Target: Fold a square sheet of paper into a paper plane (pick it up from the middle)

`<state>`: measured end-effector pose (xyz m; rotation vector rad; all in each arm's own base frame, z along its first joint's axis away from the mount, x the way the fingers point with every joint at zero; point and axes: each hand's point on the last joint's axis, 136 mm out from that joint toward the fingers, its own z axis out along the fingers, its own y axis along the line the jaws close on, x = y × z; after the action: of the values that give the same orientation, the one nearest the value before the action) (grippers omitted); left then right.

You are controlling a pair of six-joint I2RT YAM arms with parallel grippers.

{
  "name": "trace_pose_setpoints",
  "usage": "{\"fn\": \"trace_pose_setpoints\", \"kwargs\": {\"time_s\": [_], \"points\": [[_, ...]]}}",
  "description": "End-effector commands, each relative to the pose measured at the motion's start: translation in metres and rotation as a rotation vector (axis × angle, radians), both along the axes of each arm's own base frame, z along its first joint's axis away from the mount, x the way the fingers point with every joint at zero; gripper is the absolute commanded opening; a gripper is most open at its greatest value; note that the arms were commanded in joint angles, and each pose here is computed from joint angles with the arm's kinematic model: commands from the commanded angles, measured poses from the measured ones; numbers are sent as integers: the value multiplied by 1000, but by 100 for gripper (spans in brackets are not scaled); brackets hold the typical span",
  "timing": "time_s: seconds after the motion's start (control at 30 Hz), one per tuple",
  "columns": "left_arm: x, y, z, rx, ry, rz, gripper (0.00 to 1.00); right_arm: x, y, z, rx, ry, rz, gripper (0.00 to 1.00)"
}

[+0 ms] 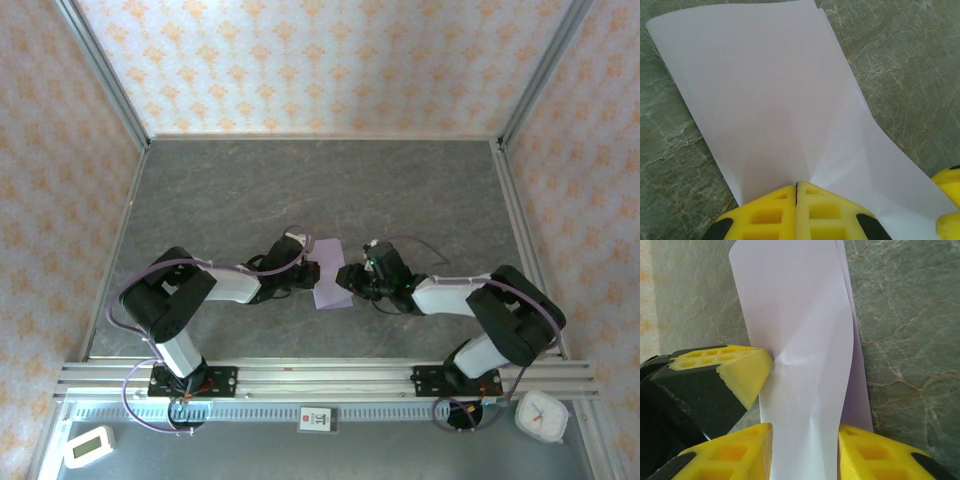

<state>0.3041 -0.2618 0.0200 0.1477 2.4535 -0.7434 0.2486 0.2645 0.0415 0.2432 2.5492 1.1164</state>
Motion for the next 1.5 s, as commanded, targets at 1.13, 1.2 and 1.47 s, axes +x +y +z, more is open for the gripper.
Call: {"fn": "trace_pose_setpoints", "kwargs": {"time_s": [1.13, 1.2, 1.47], "points": [[-7, -3, 90, -107, -214, -67, 43, 31, 2, 17, 135, -7, -28, 0], [-17, -5, 96, -122, -235, -75, 49, 32, 0, 19, 134, -8, -42, 0], [-51, -18, 94, -30, -333, -115, 64, 32, -1, 17, 134, 7, -59, 0]]}}
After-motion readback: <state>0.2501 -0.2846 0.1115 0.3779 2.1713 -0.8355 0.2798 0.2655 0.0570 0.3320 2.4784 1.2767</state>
